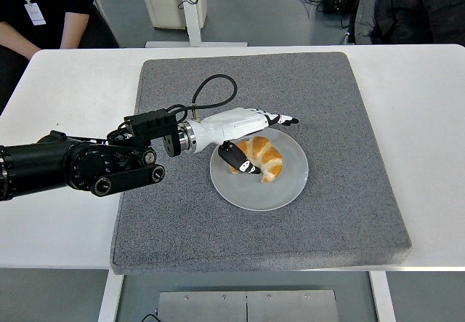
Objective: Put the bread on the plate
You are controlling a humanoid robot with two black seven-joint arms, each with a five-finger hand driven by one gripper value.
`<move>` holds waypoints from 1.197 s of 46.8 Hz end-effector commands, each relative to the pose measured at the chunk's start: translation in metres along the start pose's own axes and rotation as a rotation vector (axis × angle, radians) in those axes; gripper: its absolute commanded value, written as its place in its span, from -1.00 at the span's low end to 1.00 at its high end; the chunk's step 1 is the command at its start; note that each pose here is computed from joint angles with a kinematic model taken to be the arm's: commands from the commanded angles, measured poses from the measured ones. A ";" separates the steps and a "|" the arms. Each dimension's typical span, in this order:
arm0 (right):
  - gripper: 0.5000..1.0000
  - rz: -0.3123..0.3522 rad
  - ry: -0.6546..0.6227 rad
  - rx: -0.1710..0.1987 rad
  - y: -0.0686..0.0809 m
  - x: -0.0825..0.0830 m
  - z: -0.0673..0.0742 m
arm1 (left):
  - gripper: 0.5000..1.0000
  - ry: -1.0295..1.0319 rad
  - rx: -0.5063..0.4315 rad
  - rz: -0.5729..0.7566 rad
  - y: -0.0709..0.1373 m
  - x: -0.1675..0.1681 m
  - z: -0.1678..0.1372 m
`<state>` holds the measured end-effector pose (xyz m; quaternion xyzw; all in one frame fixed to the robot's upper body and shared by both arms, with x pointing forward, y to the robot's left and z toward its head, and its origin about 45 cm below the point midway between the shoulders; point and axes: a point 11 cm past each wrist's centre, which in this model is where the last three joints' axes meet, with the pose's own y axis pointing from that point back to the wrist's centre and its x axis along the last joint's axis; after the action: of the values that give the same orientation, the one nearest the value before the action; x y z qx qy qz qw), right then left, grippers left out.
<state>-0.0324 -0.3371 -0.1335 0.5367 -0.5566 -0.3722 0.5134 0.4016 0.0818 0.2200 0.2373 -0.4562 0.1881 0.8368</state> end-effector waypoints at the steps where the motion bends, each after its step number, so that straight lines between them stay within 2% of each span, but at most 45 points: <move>1: 1.00 -0.001 0.001 -0.001 0.000 0.000 0.001 | 0.77 0.021 -0.004 0.025 -0.002 0.007 0.002; 8: 1.00 -0.001 -0.001 0.000 0.000 0.000 0.000 | 0.84 0.125 0.000 0.111 -0.004 0.031 0.005; 22: 1.00 -0.001 0.001 -0.001 0.000 0.000 0.001 | 0.86 0.352 0.002 0.197 0.007 0.084 -0.001; 35: 1.00 -0.002 0.002 -0.001 0.000 0.000 0.001 | 0.86 0.561 -0.017 0.408 0.025 0.138 -0.012; 42: 1.00 -0.003 0.002 -0.001 0.000 -0.001 0.001 | 0.86 0.737 0.009 0.544 0.039 0.155 -0.035; 49: 1.00 -0.004 0.001 -0.001 0.000 -0.001 0.001 | 0.86 0.831 0.050 0.663 0.053 0.167 -0.062; 56: 1.00 -0.004 0.000 -0.001 0.000 -0.001 0.001 | 0.86 0.908 0.054 0.748 0.066 0.169 -0.078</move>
<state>-0.0332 -0.3357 -0.1336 0.5379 -0.5550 -0.3733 0.5131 0.5044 0.1889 0.3431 -0.0097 -0.1132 0.5518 0.8262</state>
